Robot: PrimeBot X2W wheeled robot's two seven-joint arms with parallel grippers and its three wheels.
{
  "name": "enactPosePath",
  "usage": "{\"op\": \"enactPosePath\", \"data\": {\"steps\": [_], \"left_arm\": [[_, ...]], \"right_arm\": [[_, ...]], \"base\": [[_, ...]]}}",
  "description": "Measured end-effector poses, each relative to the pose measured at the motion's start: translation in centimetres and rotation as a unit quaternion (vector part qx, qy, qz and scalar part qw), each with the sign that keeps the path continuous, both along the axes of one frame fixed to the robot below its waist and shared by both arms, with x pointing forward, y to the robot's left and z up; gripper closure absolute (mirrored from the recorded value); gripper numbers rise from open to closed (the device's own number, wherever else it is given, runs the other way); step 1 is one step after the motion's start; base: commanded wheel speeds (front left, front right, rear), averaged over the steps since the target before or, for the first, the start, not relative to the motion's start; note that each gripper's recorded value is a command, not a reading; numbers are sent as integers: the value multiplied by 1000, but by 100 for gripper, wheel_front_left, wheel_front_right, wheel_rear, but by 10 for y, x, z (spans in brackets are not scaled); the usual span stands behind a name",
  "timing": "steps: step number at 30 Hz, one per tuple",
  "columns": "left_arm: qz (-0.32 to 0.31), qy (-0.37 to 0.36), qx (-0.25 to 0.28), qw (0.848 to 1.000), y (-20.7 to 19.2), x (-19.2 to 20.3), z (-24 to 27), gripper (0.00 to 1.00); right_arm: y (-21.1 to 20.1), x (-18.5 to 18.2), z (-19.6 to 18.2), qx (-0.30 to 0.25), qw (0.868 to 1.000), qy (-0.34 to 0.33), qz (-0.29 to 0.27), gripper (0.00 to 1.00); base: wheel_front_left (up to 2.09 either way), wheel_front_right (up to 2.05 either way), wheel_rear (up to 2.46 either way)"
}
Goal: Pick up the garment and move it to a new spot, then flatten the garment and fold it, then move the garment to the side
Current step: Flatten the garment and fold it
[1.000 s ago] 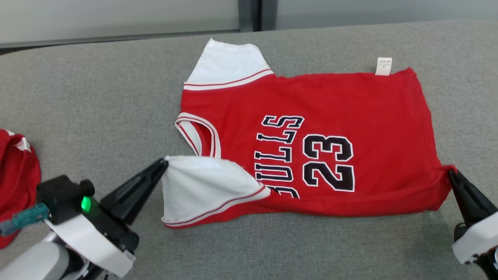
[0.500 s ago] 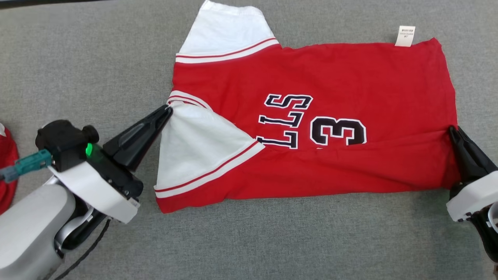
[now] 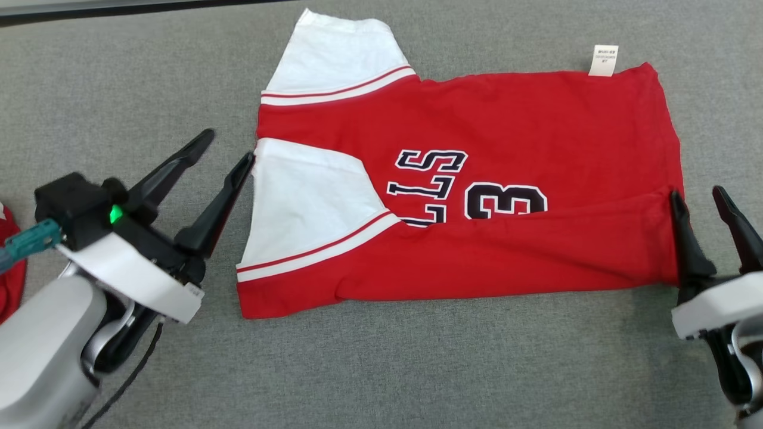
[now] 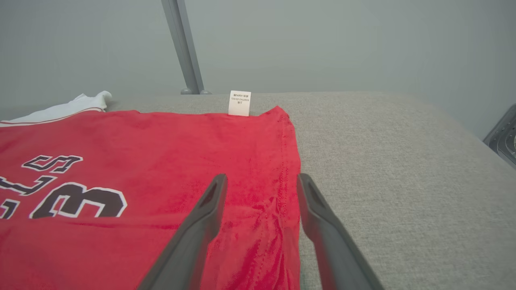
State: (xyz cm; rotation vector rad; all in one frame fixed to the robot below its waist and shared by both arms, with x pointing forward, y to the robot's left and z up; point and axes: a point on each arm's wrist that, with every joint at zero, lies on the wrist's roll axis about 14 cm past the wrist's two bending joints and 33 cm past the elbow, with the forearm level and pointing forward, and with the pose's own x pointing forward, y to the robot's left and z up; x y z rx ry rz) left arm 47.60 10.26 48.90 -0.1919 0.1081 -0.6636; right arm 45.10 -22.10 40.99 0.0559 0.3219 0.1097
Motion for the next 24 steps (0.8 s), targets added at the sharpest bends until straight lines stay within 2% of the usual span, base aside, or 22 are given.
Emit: {"op": "enactPosePath", "data": {"steps": [3,6,11,18,19,20,21,22,23,24], "left_arm": [[28,22,-6,999,14,-13,-11,0],[46,77,-4,996,26,-45,-42,0],[54,186,-12,981,29,-104,-91,0],[47,214,-37,975,14,-113,-99,0],[44,221,-34,974,13,-114,-102,7],[40,226,-30,973,12,-116,-105,22],[37,228,-29,973,10,-116,-106,58],[34,228,-29,973,9,-114,-106,83],[32,227,-29,973,8,-112,-106,100],[28,227,-27,973,7,-112,-106,100]], "right_arm": [[-2,-13,9,-8,999,-31,-5,0],[-1,-29,16,-4,998,-55,-14,0],[11,-55,10,19,998,-49,-26,0],[16,-68,-3,55,998,-22,-38,0],[16,-70,-5,55,998,-18,-37,0],[16,-71,-7,59,997,-14,-40,0],[15,-73,-9,60,997,-10,-41,0],[15,-73,-10,59,997,-8,-40,0],[15,-73,-12,60,997,-5,-40,0],[16,-73,-15,63,997,-1,-41,0]], "base": [[0,0,0],[0,0,0],[0,0,0],[0,0,0],[0,0,0],[0,0,0],[0,0,0],[0,0,0],[0,0,0],[0,0,0]]}}
